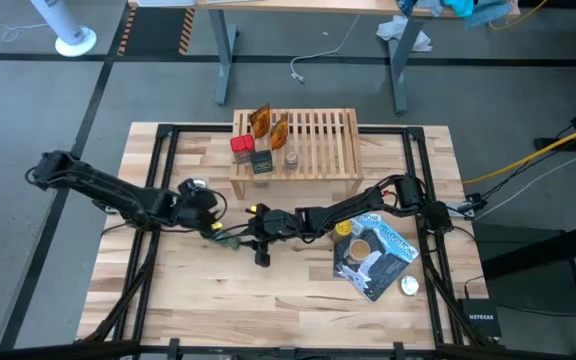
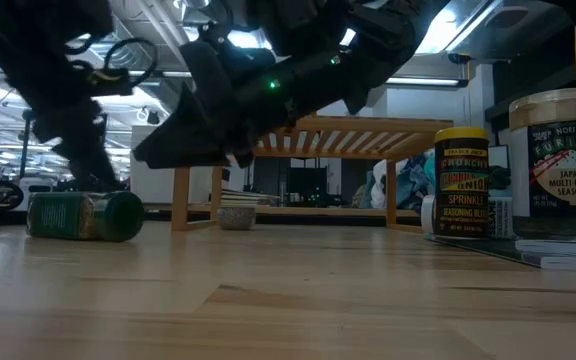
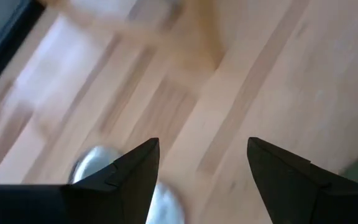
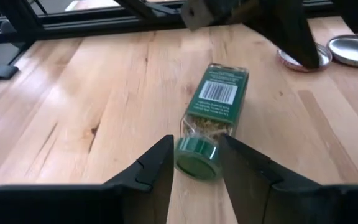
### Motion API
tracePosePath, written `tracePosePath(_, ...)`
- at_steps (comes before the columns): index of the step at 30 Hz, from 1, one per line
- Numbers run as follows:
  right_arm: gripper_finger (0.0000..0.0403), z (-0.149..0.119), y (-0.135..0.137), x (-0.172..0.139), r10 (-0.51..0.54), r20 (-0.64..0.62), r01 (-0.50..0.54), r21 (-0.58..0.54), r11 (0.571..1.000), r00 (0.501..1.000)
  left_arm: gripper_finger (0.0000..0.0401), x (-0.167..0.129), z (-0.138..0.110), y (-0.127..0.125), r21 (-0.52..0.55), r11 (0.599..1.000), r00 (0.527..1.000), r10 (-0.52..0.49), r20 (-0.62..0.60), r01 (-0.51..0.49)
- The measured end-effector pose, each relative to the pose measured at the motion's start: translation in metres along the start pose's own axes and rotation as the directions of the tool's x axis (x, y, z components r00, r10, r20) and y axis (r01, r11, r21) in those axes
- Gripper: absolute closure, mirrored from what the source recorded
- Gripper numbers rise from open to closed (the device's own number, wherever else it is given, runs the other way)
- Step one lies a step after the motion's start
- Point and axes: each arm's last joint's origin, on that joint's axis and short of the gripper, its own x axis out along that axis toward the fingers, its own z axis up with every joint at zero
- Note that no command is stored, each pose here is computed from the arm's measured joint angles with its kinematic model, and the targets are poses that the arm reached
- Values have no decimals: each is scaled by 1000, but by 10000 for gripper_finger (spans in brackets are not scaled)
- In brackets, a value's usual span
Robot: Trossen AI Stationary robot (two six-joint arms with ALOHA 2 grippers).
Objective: Shelf spices
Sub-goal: Put the green seasoning bottle on the shelf
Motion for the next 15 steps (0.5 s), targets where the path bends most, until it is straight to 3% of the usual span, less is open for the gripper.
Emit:
tracePosePath(4,269,-2,0,0,-2,-25,2,2,1000,1000,164,-12,-8,8,-56,998,996,-2,-88,-3)
tracePosePath(10,269,-7,3,0,36,-70,-34,26,999,997,167,-21,-16,3,-121,985,970,-146,-192,124)
tracePosePath(15,269,-10,12,-1,46,-89,-45,18,999,995,196,-22,-22,-3,-112,987,963,-140,-232,117)
